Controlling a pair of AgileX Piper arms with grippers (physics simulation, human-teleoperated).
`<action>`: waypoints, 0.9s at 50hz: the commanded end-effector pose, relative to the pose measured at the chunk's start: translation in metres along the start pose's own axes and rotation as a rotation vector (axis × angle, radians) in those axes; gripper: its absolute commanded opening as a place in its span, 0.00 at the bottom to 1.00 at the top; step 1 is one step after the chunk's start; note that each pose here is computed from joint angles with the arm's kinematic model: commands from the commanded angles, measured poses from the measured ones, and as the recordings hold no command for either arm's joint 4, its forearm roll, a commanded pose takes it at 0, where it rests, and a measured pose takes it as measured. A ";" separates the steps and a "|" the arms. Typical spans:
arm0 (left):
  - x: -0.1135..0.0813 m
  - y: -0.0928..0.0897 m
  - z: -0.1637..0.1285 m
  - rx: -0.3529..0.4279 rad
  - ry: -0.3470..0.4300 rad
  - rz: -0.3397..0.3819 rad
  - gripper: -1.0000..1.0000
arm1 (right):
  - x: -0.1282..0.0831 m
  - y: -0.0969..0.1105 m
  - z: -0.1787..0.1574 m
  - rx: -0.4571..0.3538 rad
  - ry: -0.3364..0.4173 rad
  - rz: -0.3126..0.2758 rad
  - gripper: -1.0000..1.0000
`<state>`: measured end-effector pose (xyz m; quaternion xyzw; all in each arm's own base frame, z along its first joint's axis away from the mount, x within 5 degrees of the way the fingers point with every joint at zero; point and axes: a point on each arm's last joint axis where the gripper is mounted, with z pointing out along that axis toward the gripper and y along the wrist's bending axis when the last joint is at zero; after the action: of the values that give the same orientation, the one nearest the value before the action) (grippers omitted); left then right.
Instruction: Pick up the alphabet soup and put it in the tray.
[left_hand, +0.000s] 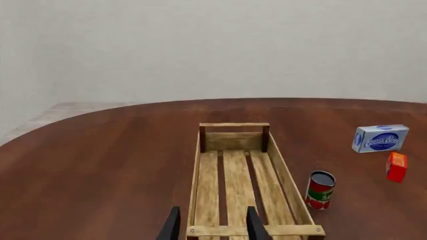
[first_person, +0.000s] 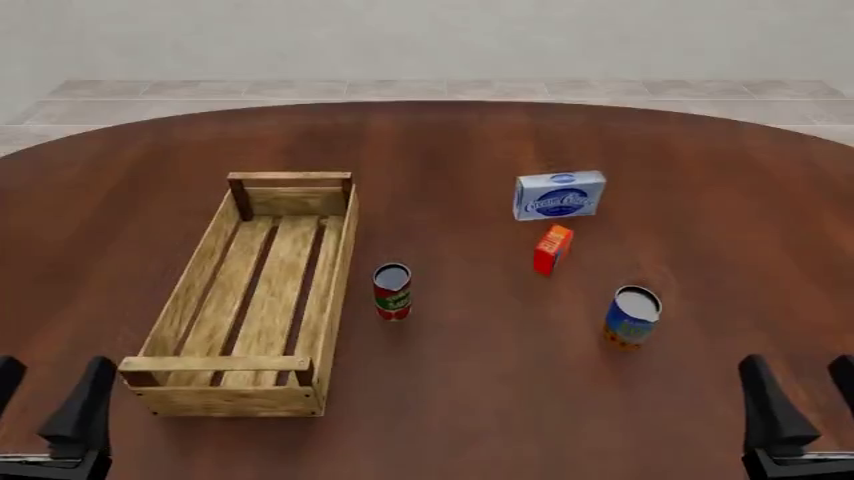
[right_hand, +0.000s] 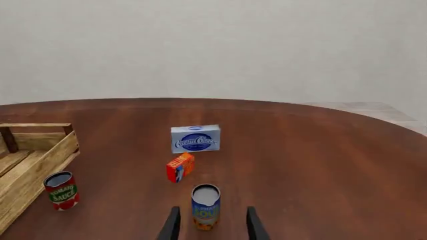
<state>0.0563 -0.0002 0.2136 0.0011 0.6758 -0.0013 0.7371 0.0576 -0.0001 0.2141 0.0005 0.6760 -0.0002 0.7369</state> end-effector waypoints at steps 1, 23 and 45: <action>-0.001 0.000 0.000 -0.003 0.001 0.000 1.00 | -0.001 0.000 -0.001 -0.001 0.000 0.000 1.00; -0.001 0.000 0.000 -0.003 0.001 0.002 1.00 | -0.012 0.001 0.003 -0.023 0.018 0.050 1.00; -0.001 0.000 0.000 -0.003 -0.001 0.004 1.00 | -0.076 0.012 0.056 -0.121 0.265 -0.046 1.00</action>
<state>0.0564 -0.0001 0.2147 0.0018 0.6750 0.0012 0.7378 0.0901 0.0077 0.2713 -0.0291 0.7395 0.0309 0.6718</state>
